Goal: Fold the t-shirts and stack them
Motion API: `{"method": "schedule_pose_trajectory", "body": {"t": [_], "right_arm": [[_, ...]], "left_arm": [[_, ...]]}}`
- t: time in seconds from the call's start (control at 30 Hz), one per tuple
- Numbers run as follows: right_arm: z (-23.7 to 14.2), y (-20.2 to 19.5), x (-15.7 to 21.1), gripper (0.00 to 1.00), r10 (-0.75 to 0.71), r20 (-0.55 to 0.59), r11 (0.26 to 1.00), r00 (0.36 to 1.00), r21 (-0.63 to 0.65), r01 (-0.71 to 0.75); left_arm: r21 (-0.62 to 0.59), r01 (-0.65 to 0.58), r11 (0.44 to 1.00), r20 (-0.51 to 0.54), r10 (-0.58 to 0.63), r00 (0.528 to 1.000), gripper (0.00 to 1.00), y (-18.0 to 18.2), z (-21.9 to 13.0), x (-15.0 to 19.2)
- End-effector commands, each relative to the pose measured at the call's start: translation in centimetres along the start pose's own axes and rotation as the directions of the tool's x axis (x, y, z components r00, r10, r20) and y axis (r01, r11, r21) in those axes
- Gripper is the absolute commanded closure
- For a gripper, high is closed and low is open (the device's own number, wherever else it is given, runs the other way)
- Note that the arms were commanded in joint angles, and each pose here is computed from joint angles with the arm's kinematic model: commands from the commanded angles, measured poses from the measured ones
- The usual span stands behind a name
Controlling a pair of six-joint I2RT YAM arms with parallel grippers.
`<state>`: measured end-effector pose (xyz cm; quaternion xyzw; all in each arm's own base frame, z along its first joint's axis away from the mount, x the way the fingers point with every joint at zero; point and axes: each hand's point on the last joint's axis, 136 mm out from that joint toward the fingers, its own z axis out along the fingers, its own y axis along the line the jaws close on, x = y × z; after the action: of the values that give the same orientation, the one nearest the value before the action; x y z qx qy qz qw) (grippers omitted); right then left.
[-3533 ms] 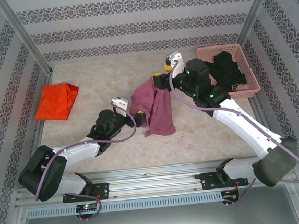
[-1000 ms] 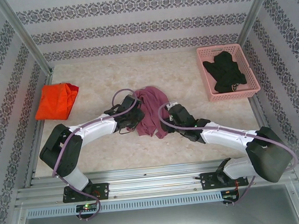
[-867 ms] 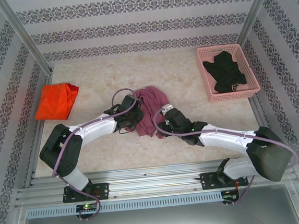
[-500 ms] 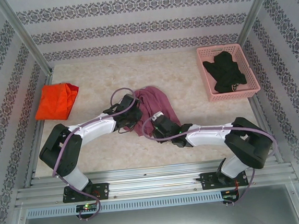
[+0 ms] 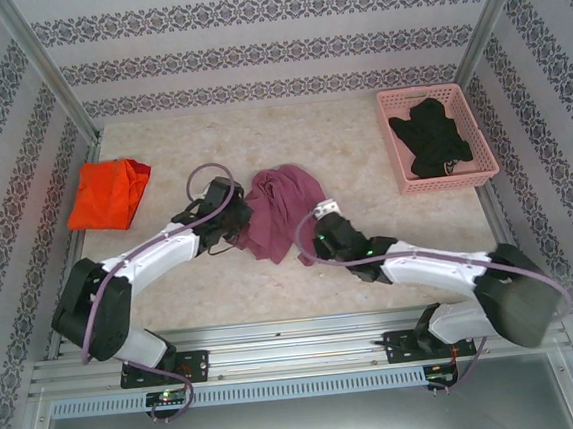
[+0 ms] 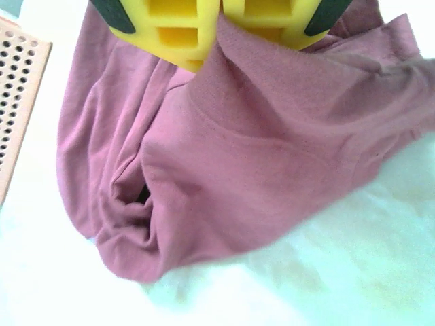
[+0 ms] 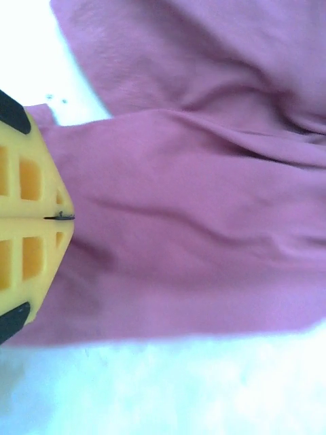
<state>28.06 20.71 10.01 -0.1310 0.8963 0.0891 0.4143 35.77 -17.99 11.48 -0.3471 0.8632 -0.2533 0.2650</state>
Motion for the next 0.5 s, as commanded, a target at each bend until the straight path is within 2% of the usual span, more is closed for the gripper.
{"method": "schedule_pose_trajectory", "body": {"t": [0.0,0.1,0.17,0.2,0.23,0.47], "right_arm": [[-2.0,-1.9,-2.6,1.0,0.058,0.095,0.998,0.994,-0.004,-0.057],[-3.2,-1.5,-3.9,0.98,0.042,0.124,0.998,0.991,-0.061,-0.034],[-3.0,-0.5,-3.4,0.66,0.043,0.088,0.993,0.995,-0.109,-0.034],[-2.8,-0.1,-2.9,0.56,0.052,0.071,0.991,0.996,-0.126,-0.043],[-2.5,0.4,-2.3,0.51,0.059,0.053,0.989,0.997,-0.14,-0.051],[0.1,3.6,3.4,0.46,0.053,-0.119,0.987,0.991,-0.147,-0.07]], "left_arm": [[0.025,-0.035,0.999,0.072,0.033,0.997,1.0,0.0,-2.2,-2.1],[0.025,-0.055,0.998,0.116,0.052,0.992,1.0,0.0,-3.6,-3.3],[0.018,-0.069,0.997,0.136,0.066,0.988,1.0,0.2,-4.4,-3.8],[0.015,-0.07,0.997,0.145,0.068,0.987,1.0,0.3,-4.7,-4.0],[0.013,-0.07,0.997,0.151,0.067,0.986,1.0,0.5,-5.0,-4.2],[-0.014,-0.062,0.998,0.175,0.063,0.983,1.0,2.2,-5.8,-4.5]]}}
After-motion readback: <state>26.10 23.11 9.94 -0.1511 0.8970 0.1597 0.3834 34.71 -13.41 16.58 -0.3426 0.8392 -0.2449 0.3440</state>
